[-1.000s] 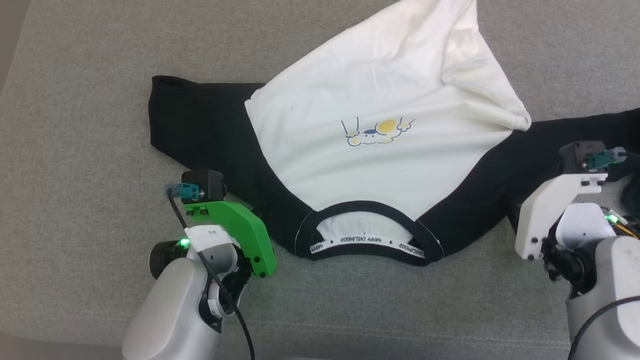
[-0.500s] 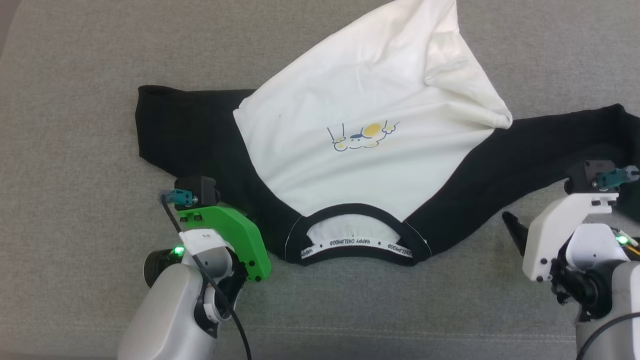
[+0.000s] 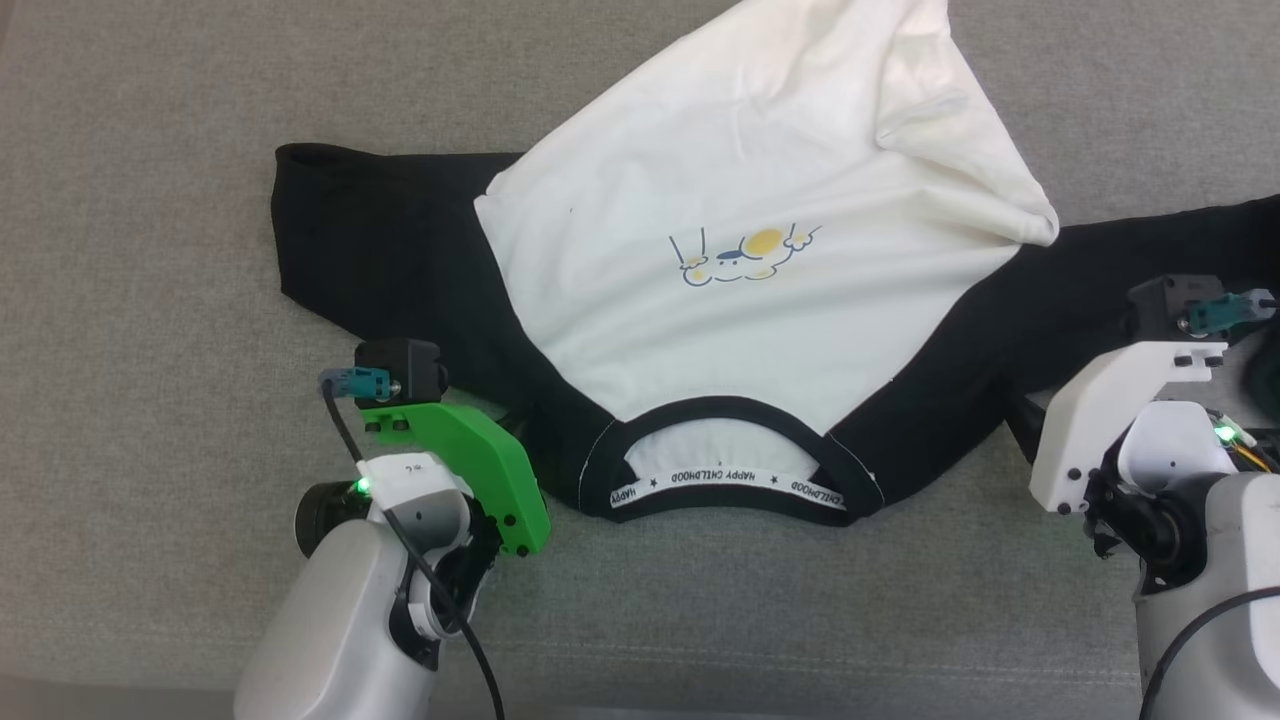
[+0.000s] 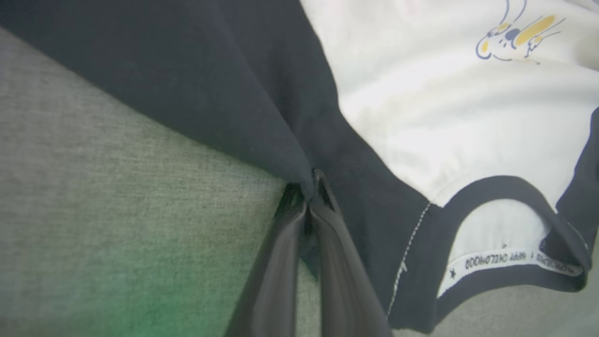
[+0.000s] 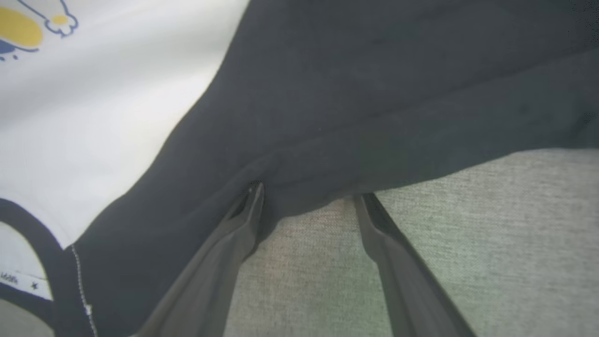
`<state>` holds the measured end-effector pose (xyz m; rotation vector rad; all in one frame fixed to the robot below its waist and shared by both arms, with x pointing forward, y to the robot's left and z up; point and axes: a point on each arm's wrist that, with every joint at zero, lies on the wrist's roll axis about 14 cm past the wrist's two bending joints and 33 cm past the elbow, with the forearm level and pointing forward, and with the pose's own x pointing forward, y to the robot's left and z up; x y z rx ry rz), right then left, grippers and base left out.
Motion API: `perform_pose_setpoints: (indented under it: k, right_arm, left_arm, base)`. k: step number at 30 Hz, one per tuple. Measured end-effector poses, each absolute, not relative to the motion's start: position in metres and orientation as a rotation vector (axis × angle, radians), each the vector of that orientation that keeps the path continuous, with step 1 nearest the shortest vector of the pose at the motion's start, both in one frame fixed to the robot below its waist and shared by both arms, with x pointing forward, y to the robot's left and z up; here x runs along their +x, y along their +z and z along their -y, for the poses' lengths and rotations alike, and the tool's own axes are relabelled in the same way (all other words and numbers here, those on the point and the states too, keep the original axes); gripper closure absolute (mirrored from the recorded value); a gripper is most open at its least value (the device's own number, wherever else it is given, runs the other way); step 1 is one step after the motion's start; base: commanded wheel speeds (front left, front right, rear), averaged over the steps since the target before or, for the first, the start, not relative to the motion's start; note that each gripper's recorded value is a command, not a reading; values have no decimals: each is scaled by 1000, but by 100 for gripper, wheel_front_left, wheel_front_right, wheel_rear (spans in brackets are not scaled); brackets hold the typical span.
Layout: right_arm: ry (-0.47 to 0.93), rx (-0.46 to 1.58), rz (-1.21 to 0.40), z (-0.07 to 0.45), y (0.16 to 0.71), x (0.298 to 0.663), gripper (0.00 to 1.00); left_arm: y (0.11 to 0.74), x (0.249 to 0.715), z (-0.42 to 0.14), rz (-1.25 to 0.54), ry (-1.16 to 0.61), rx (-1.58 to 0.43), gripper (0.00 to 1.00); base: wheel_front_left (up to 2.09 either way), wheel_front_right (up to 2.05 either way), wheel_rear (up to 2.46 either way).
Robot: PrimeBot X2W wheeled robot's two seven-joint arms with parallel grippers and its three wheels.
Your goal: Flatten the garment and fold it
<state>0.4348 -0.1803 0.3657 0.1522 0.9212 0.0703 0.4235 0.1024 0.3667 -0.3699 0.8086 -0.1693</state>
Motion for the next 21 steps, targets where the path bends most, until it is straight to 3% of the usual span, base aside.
perform_pose_setpoints:
  k: [4, 5, 6, 7, 21]
  right_arm:
    - [95, 109, -946, 175, 359, 436, 0]
    - [97, 106, -953, 175, 359, 437, 65]
    - [100, 104, -952, 174, 359, 438, 95]
    - [104, 102, -948, 173, 360, 439, 100]
    - [118, 192, -711, 166, 414, 455, 100]
  left_arm:
    - [365, 424, -103, -812, -167, -374, 100]
    - [365, 424, -103, -813, -166, -375, 100]
    - [364, 425, -103, -813, -166, -377, 100]
    - [364, 425, -103, -814, -165, -377, 100]
    - [394, 431, -99, -700, -177, -439, 100]
  base:
    - [0, 0, 0]
    - [0, 0, 0]
    - [0, 0, 0]
    - [0, 0, 0]
    - [0, 0, 0]
